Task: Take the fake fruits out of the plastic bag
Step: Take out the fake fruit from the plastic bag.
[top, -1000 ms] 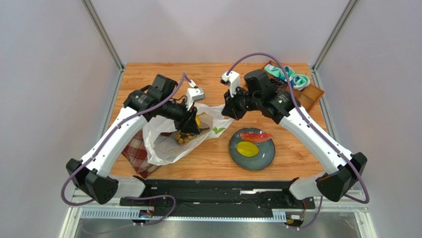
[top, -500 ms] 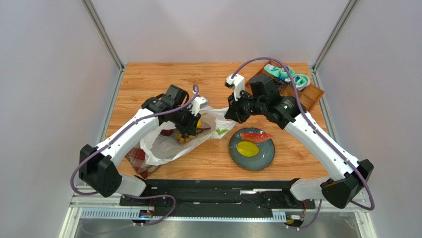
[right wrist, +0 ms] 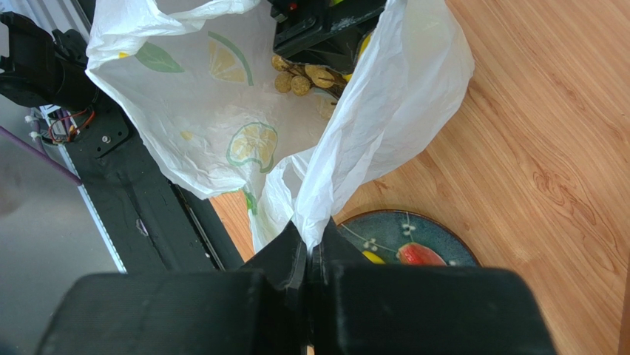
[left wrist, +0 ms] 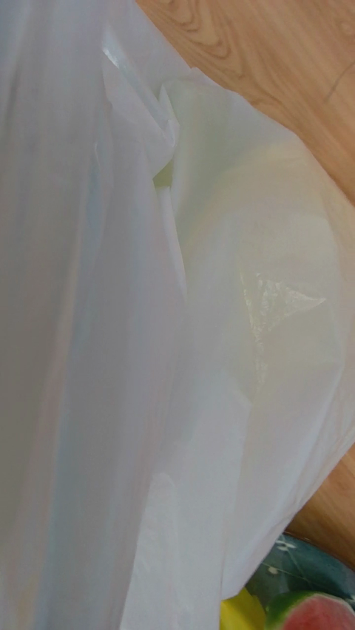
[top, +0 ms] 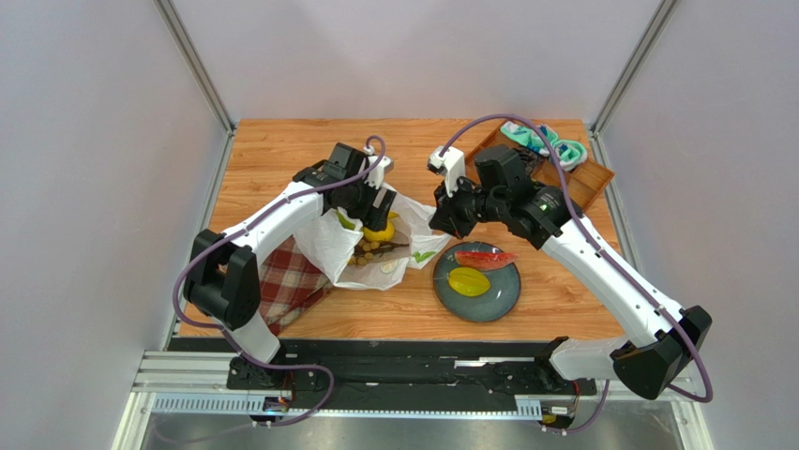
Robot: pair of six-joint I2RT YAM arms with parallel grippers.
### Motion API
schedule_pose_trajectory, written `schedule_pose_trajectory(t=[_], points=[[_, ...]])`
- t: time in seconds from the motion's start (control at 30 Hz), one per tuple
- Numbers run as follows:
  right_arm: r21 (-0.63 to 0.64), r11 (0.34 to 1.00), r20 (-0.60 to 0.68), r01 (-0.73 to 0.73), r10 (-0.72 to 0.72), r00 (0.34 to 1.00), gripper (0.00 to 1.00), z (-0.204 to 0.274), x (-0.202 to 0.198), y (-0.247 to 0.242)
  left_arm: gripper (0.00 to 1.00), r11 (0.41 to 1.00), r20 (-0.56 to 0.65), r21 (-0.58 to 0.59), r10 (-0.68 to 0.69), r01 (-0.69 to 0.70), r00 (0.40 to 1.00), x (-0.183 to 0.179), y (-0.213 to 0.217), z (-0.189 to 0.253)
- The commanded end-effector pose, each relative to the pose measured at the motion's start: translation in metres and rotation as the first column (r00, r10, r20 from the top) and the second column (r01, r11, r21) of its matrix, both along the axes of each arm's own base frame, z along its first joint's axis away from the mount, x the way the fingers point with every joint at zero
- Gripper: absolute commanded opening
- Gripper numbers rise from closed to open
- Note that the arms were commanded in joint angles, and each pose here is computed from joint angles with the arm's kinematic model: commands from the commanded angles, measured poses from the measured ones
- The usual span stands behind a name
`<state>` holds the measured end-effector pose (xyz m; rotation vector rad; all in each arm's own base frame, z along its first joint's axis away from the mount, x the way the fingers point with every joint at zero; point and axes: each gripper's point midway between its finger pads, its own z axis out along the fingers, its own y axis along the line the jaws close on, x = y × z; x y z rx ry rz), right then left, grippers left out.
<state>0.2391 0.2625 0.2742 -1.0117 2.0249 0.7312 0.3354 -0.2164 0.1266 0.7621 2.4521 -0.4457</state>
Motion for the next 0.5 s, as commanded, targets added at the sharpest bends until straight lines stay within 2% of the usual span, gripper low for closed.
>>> schedule_pose_trajectory(t=[0.0, 0.27, 0.33, 0.47], points=[[0.008, 1.0, 0.029, -0.01, 0.01, 1.0, 0.0, 0.007, -0.003, -0.003, 0.89, 0.997, 0.136, -0.075, 0.008, 0.002, 0.991, 0.035, -0.017, 0.021], [-0.001, 1.0, 0.018, -0.012, 0.012, 1.0, 0.0, 0.003, -0.001, -0.001, 0.75, 0.986, 0.172, -0.108, -0.104, 0.124, 0.98, 0.05, -0.038, 0.014], [-0.007, 1.0, 0.015, -0.011, 0.011, 1.0, 0.0, 0.001, 0.0, 0.0, 0.68, 0.977, 0.173, -0.128, -0.146, 0.169, 0.974, 0.049, -0.045, 0.013], [-0.01, 1.0, 0.008, -0.009, 0.009, 1.0, 0.0, -0.001, 0.002, 0.001, 0.65, 0.968, 0.2, -0.158, -0.163, 0.196, 0.966, 0.054, -0.054, 0.018]])
